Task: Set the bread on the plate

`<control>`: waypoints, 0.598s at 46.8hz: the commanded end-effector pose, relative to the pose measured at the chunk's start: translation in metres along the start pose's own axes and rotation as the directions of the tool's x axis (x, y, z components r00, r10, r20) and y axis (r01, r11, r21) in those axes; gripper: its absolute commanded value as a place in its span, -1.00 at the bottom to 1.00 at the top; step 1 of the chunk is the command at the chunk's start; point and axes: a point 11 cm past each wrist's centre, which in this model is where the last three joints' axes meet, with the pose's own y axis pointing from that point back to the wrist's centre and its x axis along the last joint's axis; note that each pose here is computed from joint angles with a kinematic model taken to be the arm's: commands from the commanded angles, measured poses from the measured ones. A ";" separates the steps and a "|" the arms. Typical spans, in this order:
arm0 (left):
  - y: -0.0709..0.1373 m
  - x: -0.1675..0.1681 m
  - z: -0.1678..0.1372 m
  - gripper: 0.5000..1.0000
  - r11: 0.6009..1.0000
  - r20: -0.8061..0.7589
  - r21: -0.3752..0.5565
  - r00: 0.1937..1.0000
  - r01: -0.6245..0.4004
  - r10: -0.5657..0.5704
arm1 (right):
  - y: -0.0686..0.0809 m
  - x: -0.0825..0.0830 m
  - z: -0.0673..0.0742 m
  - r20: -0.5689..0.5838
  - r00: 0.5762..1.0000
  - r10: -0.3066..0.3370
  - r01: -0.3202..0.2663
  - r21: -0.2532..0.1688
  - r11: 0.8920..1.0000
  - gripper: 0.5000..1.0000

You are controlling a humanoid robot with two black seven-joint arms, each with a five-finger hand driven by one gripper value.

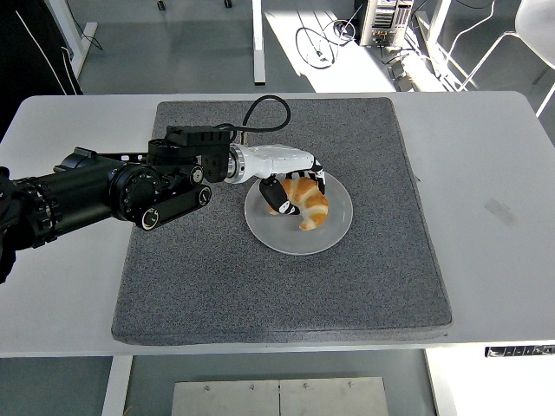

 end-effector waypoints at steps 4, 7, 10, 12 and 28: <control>0.000 0.004 0.002 -0.15 1.000 -0.012 -0.005 1.000 -0.009 0.009 | 0.000 0.000 0.000 0.000 1.000 0.000 0.000 0.000 1.000 1.00; 0.000 0.005 0.003 0.76 1.000 -0.016 -0.006 1.000 -0.006 0.006 | 0.000 0.000 0.000 0.000 1.000 0.000 0.000 0.000 1.000 1.00; 0.000 0.006 0.003 0.89 1.000 -0.017 -0.005 1.000 -0.007 0.007 | 0.000 0.000 0.000 0.000 1.000 0.000 0.000 -0.001 1.000 1.00; 0.000 0.006 0.003 0.90 1.000 -0.017 -0.004 1.000 -0.007 0.006 | 0.000 0.000 0.000 0.000 1.000 0.000 0.000 -0.001 1.000 1.00; 0.001 0.024 0.012 0.92 1.000 -0.050 -0.019 0.999 -0.010 0.009 | 0.000 0.000 0.000 0.000 1.000 0.000 0.000 0.000 1.000 1.00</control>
